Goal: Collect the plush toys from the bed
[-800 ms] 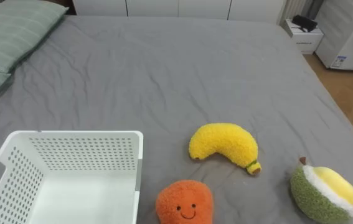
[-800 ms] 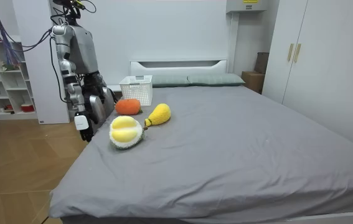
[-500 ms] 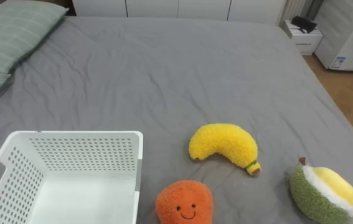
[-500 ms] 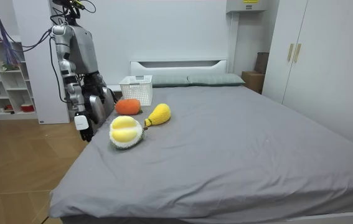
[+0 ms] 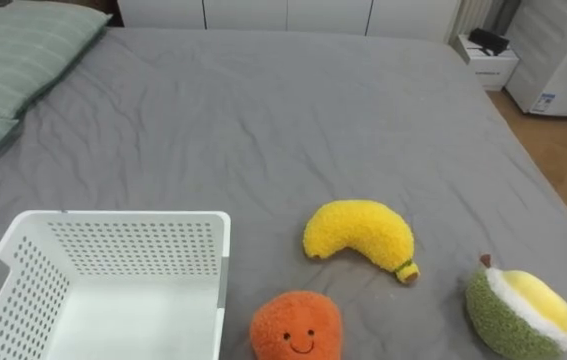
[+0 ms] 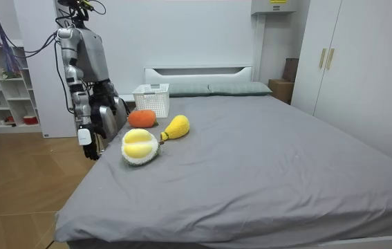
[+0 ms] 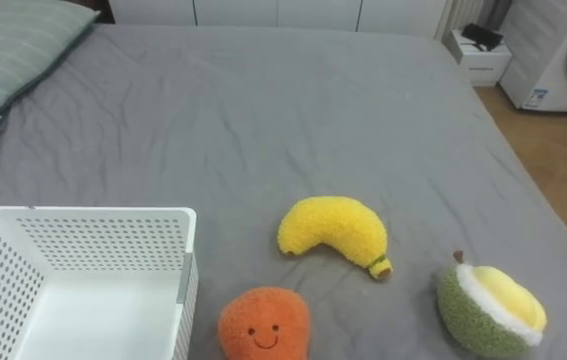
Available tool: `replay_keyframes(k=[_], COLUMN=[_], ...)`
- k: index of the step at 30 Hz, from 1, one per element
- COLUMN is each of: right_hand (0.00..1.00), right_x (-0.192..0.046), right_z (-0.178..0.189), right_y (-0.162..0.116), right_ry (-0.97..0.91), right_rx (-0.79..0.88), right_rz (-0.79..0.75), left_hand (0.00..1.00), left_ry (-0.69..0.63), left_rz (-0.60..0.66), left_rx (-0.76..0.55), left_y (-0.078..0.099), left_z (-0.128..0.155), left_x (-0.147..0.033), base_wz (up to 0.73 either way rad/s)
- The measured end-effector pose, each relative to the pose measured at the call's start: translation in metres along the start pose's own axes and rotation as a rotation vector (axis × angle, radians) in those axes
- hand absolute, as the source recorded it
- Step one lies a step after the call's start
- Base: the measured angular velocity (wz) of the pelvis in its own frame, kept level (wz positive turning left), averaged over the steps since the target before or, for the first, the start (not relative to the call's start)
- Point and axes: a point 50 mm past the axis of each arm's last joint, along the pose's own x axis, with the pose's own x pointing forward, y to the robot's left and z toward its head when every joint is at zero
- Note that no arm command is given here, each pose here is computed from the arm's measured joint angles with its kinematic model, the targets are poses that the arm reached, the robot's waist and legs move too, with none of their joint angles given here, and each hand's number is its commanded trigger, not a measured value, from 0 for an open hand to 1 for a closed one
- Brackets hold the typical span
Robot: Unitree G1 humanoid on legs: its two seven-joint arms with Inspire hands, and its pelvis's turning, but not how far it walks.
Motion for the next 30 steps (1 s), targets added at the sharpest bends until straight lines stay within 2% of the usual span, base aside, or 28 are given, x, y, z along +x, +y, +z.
replay_keyframes(k=[8, 10, 15, 23, 30], right_hand=[0.00, 0.00, 0.00, 0.00, 0.00], right_x=[0.000, -0.002, -0.011, -0.035, -0.052], right_z=[0.013, 0.028, 0.074, 0.138, 0.173], right_y=[-0.043, -0.057, -0.074, -0.074, -0.053], right_ry=[-0.012, -0.055, -0.220, -0.507, -0.666], right_rx=[0.169, 0.186, 0.183, 0.072, -0.099], right_rz=[-0.136, -0.184, -0.273, -0.346, -0.370], left_hand=[0.00, 0.00, 0.00, 0.00, 0.00], left_ry=[0.026, 0.009, -0.030, -0.073, -0.090], left_rz=[0.058, 0.069, 0.065, 0.061, 0.024], left_rx=[-0.084, -0.081, -0.090, -0.095, -0.059], left_y=[0.026, 0.034, 0.035, 0.036, 0.033], left_z=[-0.003, 0.001, 0.010, 0.018, 0.020], left_x=[0.006, 0.008, 0.009, 0.010, 0.009], base_wz=[0.00, 0.00, -0.04, 0.00, 0.01])
